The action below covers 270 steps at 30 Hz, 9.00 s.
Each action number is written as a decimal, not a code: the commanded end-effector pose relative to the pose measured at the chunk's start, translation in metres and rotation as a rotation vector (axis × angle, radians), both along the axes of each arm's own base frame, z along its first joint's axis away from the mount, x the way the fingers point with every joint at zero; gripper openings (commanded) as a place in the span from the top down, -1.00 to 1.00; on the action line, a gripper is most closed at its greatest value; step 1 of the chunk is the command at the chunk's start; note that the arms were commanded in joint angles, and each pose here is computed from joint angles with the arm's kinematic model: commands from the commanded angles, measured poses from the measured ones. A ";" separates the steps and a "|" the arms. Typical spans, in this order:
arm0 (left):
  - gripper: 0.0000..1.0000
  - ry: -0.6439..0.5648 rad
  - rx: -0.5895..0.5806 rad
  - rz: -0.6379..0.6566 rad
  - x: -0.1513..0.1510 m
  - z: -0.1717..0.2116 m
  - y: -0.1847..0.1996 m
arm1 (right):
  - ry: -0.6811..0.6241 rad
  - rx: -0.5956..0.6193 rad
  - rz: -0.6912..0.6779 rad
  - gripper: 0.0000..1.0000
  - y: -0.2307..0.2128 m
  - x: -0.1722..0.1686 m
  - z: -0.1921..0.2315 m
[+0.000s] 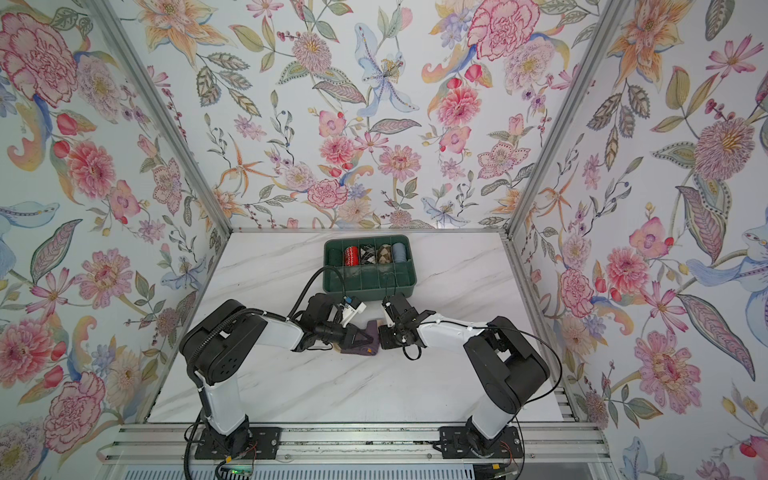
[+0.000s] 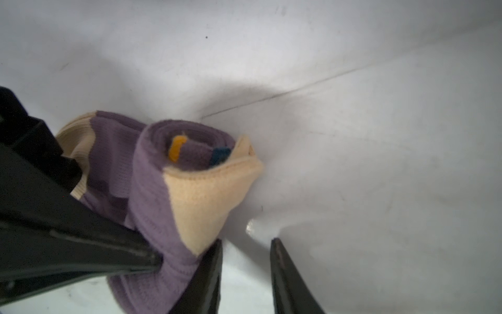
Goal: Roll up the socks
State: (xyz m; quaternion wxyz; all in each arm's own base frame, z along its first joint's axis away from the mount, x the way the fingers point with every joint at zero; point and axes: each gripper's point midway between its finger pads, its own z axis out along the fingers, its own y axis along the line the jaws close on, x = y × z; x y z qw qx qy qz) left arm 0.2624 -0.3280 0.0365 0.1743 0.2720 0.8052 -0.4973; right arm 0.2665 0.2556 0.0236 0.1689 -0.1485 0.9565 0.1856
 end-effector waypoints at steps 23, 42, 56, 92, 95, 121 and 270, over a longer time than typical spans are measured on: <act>1.00 0.109 0.383 0.137 -0.006 -0.072 0.058 | -0.023 0.009 0.000 0.40 0.012 0.001 0.001; 1.00 0.102 0.343 0.118 -0.003 -0.064 0.047 | 0.123 0.502 -0.164 0.38 -0.013 -0.001 0.020; 1.00 0.125 0.359 0.094 -0.010 -0.071 0.047 | 0.222 0.747 -0.170 0.41 0.010 -0.001 0.009; 1.00 0.192 0.259 -0.105 -0.055 -0.070 -0.023 | 0.163 0.750 -0.144 0.27 0.024 0.008 0.010; 1.00 0.196 0.240 -0.111 -0.057 -0.069 -0.028 | 0.162 0.745 -0.141 0.30 0.024 0.007 0.010; 0.83 0.111 0.322 -0.044 -0.031 -0.051 -0.001 | 0.061 0.301 -0.062 1.00 0.003 -0.005 0.007; 1.00 0.186 0.434 0.056 -0.052 -0.094 0.062 | 0.097 0.332 0.079 0.31 0.036 -0.019 0.008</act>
